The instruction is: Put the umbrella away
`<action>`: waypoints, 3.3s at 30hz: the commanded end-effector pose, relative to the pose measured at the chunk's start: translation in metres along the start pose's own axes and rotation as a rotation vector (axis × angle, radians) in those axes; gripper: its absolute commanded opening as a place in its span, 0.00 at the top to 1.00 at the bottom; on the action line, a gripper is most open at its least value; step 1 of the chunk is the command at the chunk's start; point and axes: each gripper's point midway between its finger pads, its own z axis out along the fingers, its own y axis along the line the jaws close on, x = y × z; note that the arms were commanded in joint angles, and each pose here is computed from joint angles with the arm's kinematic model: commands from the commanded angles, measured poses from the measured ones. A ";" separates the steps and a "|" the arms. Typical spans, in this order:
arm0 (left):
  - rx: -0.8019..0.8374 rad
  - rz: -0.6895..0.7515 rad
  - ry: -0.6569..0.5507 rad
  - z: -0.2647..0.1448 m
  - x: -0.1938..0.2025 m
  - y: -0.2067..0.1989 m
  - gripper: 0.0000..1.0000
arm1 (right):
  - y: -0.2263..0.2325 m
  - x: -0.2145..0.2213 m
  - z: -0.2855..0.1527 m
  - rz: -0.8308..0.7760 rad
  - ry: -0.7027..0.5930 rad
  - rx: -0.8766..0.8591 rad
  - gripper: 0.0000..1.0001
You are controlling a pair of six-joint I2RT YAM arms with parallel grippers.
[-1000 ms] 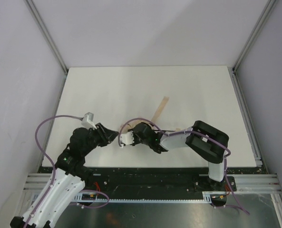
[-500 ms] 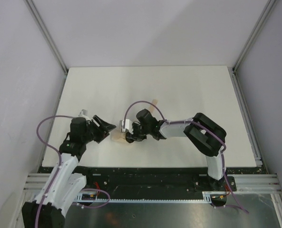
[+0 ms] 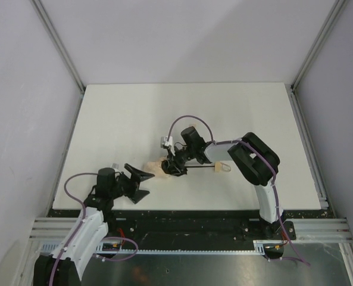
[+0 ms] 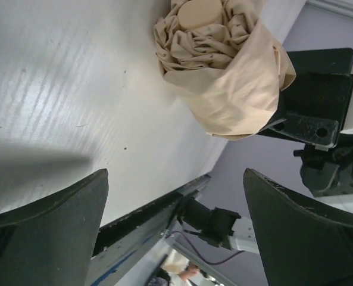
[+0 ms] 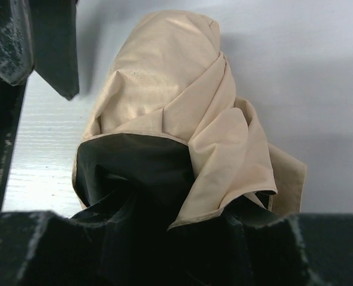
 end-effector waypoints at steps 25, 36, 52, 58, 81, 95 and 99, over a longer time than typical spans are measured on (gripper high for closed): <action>-0.032 -0.127 -0.211 0.095 -0.028 -0.025 0.11 | 0.050 0.093 -0.010 0.453 0.166 -0.169 1.00; -0.121 -0.030 -0.197 0.106 -0.028 0.009 0.90 | 0.059 0.068 -0.007 0.464 0.145 -0.237 1.00; -0.216 -0.095 -0.107 0.107 -0.012 0.039 1.00 | -0.009 -0.036 -0.107 0.467 0.030 0.341 0.01; -0.271 -0.145 -0.049 0.110 -0.004 0.043 1.00 | 0.001 -0.059 -0.115 0.151 0.061 0.526 0.01; -0.461 -0.197 -0.003 0.105 -0.005 0.048 1.00 | -0.041 0.004 -0.071 -0.049 0.257 0.972 0.09; -0.410 -0.102 -0.033 0.103 -0.020 0.024 0.96 | -0.017 0.069 -0.032 0.267 0.238 0.437 0.99; -0.316 -0.073 -0.061 0.094 -0.037 0.005 0.54 | 0.003 0.082 -0.019 0.357 0.229 0.276 1.00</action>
